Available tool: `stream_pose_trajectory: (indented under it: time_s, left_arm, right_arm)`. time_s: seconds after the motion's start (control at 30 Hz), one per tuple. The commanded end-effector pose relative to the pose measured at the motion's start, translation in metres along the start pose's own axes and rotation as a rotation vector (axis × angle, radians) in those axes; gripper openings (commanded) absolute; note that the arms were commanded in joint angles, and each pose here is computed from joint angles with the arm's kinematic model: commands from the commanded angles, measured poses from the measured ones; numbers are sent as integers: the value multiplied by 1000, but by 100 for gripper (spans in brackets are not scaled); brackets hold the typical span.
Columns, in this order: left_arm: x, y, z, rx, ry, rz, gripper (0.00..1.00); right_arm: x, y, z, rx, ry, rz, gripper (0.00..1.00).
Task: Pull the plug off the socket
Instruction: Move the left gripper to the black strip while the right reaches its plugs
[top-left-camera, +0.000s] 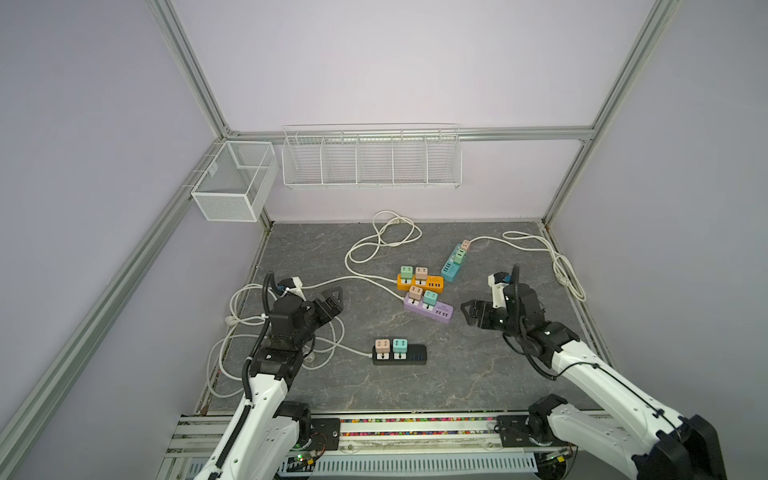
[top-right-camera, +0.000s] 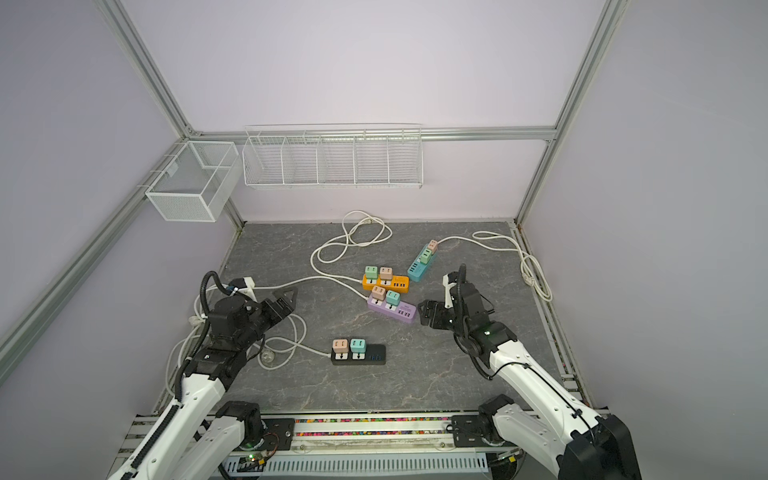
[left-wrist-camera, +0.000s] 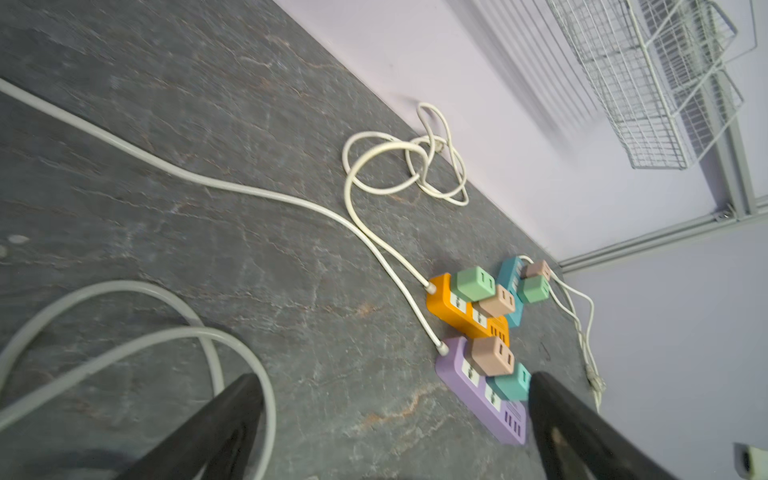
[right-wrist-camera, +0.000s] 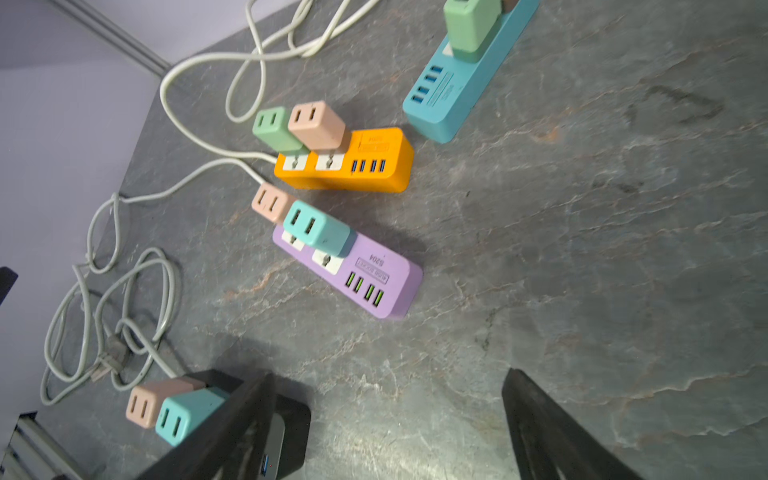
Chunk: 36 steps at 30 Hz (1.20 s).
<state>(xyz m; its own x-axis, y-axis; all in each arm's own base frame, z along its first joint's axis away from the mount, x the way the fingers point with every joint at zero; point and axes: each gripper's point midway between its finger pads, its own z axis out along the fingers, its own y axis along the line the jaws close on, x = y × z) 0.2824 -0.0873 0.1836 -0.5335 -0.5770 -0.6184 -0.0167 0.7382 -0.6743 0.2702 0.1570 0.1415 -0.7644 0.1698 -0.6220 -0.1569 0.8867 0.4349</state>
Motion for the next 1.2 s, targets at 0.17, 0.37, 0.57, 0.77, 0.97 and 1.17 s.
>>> stream_pose_trajectory:
  time_s: [0.17, 0.37, 0.57, 0.77, 0.97, 1.17]
  left_arm:
    - [52, 4, -15, 22, 155, -79, 98]
    - [88, 2, -20, 12, 240, -64, 96]
    - [113, 13, -30, -48, 317, -61, 87]
    - [146, 20, -39, -69, 417, -84, 67]
    - [173, 22, -35, -62, 473, -99, 59]
    - [186, 18, -28, -47, 509, -78, 49]
  right_arm:
    - [54, 17, 15, -65, 172, 8, 88]
    - [79, 40, 25, -135, 243, 3, 88]
    - [99, 58, 31, -189, 285, -36, 88]
    - [111, 81, 42, -233, 314, -83, 89]
    - [125, 95, 51, -259, 337, -129, 90]
    - [132, 102, 61, -288, 355, -162, 97]
